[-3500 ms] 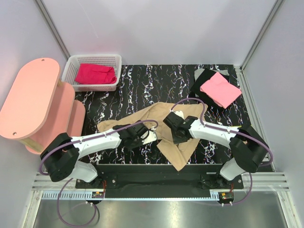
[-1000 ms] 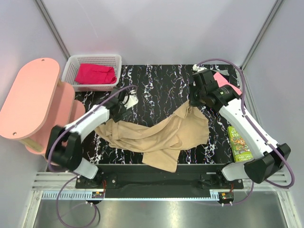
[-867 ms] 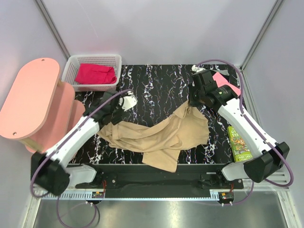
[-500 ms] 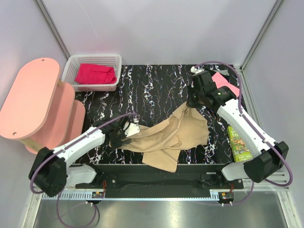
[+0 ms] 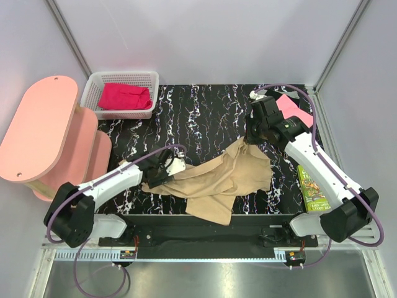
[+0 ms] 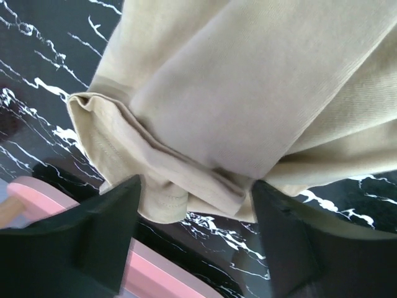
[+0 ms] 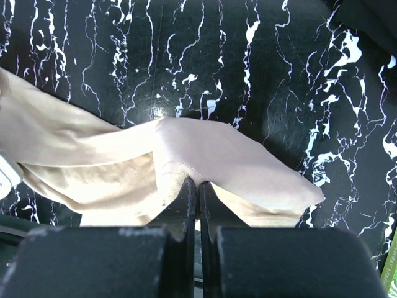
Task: Fold and stack the t-shirts
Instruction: Flatten out the tshirt
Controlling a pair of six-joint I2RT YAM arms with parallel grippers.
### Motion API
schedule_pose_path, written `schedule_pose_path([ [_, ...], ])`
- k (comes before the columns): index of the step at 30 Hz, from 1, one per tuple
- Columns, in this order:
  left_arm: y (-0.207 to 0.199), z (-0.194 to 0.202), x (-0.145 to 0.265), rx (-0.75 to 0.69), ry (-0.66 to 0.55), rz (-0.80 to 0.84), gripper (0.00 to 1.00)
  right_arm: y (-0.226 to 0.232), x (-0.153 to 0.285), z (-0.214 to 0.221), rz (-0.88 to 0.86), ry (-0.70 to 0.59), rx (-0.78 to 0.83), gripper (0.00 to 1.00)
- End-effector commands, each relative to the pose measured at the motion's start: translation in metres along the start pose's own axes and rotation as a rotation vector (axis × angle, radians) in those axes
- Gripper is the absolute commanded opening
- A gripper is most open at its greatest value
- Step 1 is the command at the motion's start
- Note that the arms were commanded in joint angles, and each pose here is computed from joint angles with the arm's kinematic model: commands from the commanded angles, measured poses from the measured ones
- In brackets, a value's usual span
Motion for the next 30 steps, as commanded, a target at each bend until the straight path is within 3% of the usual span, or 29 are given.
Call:
schedule_pose_path([
  [1, 0.012, -0.013, -0.002, 0.005, -0.024, -0.038, 0.59, 0.003, 0.010, -0.007, -0.037, -0.059, -0.013, 0.00],
  [3, 0.013, -0.013, -0.002, 0.006, -0.021, -0.037, 0.46, 0.002, 0.008, -0.006, -0.036, -0.052, -0.013, 0.00],
  [6, 0.015, -0.015, 0.008, 0.013, -0.036, -0.038, 0.36, 0.002, 0.009, -0.005, -0.036, -0.052, -0.014, 0.00],
  [21, 0.024, -0.015, 0.025, 0.016, -0.048, -0.064, 0.37, 0.004, 0.011, -0.005, -0.051, -0.053, -0.017, 0.00],
  [22, 0.024, -0.015, 0.024, 0.015, -0.046, -0.061, 0.33, 0.003, 0.011, -0.005, -0.049, -0.054, -0.017, 0.00],
  [23, 0.024, -0.014, 0.024, 0.016, -0.045, -0.060, 0.17, 0.003, 0.011, -0.005, -0.051, -0.054, -0.019, 0.00],
  [25, 0.025, -0.013, 0.023, 0.023, -0.039, -0.057, 0.06, 0.003, 0.012, -0.005, -0.051, -0.056, -0.019, 0.00],
  [30, 0.027, -0.014, 0.018, 0.040, -0.035, -0.042, 0.00, 0.004, 0.014, -0.006, -0.053, -0.060, -0.016, 0.00],
])
Point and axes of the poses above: each gripper's point midway between its finger pads, its own x axis back along the fingers, its own y axis along the line the jaws close on, z = x × y, the point moved 6 cm from there along x, back along the fingers, and after that the axes turned 3 degrees about -x, right-handed, at the moved point
